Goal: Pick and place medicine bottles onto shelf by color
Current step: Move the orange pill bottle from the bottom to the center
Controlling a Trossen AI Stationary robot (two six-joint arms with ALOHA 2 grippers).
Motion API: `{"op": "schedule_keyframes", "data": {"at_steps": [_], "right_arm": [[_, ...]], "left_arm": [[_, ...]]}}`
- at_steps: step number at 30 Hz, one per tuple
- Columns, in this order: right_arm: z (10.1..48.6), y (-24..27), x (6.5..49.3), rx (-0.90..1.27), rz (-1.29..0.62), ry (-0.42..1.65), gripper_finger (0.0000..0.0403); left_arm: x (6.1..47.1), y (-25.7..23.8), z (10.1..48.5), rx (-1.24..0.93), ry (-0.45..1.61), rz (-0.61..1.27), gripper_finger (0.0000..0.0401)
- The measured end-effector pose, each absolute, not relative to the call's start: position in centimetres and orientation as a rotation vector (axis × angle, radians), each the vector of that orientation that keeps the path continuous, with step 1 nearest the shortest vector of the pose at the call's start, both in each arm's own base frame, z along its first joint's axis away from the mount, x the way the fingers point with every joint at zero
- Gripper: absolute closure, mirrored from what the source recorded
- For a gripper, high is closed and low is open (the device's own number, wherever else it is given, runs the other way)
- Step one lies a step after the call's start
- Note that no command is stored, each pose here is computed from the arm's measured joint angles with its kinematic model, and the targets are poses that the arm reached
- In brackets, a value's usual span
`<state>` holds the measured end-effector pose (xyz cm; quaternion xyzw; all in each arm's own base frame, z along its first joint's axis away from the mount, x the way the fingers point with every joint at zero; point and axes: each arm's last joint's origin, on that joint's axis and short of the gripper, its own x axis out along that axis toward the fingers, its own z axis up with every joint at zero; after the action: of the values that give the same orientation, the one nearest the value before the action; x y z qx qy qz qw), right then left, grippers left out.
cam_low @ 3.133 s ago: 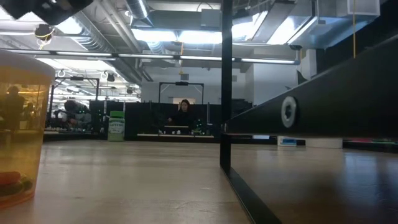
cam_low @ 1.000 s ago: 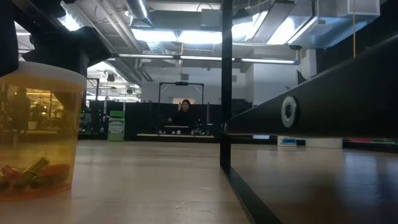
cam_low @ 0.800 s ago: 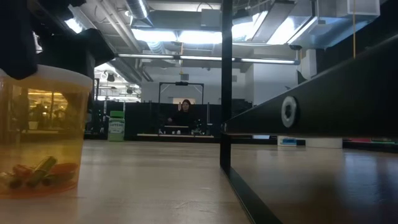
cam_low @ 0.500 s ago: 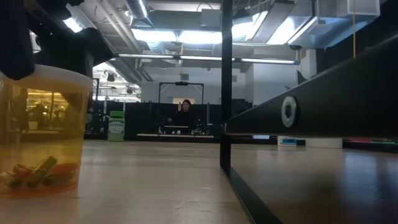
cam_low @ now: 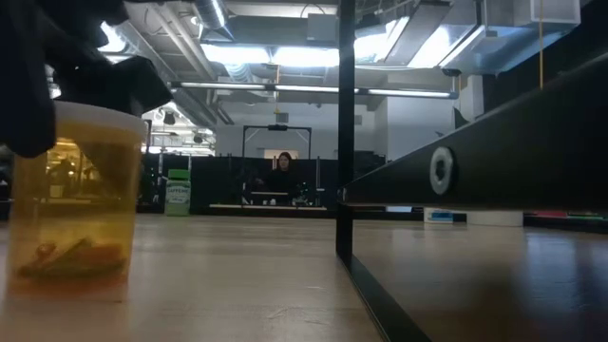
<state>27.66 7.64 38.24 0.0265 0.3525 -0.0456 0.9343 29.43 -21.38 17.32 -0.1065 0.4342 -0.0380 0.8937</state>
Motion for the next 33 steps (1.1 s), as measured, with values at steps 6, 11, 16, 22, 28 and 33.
{"op": "schedule_keyframes", "data": {"at_steps": [6, 11, 16, 22, 28, 33], "right_arm": [[38.3, 7.6, 27.7, 0.053, -0.093, 0.719, 0.0135], [38.3, 7.6, 27.7, 0.05, -0.099, 0.717, 0.0135], [38.3, 7.6, 27.7, 0.05, -0.098, 0.717, 0.0135], [38.3, 7.6, 27.7, 0.049, -0.099, 0.717, 0.0135], [38.3, 7.6, 27.6, 0.023, -0.089, 0.721, 0.0135], [38.6, 7.5, 27.2, 0.0, -0.078, 0.711, 0.0135]], "left_arm": [[29.6, -21.1, 17.3, -0.229, 0.904, -0.067, 0.0173], [29.6, -21.1, 17.3, -0.227, 0.901, -0.062, 0.0206], [29.7, -20.9, 17.4, -0.224, 0.893, -0.044, 0.0211], [29.6, -20.5, 17.9, -0.239, 0.898, -0.033, 0.021], [28.8, -18.3, 19.9, -0.306, 0.936, 0.068, 0.021], [28.4, -16.0, 21.9, -0.334, 0.935, 0.127, 0.021]]}}
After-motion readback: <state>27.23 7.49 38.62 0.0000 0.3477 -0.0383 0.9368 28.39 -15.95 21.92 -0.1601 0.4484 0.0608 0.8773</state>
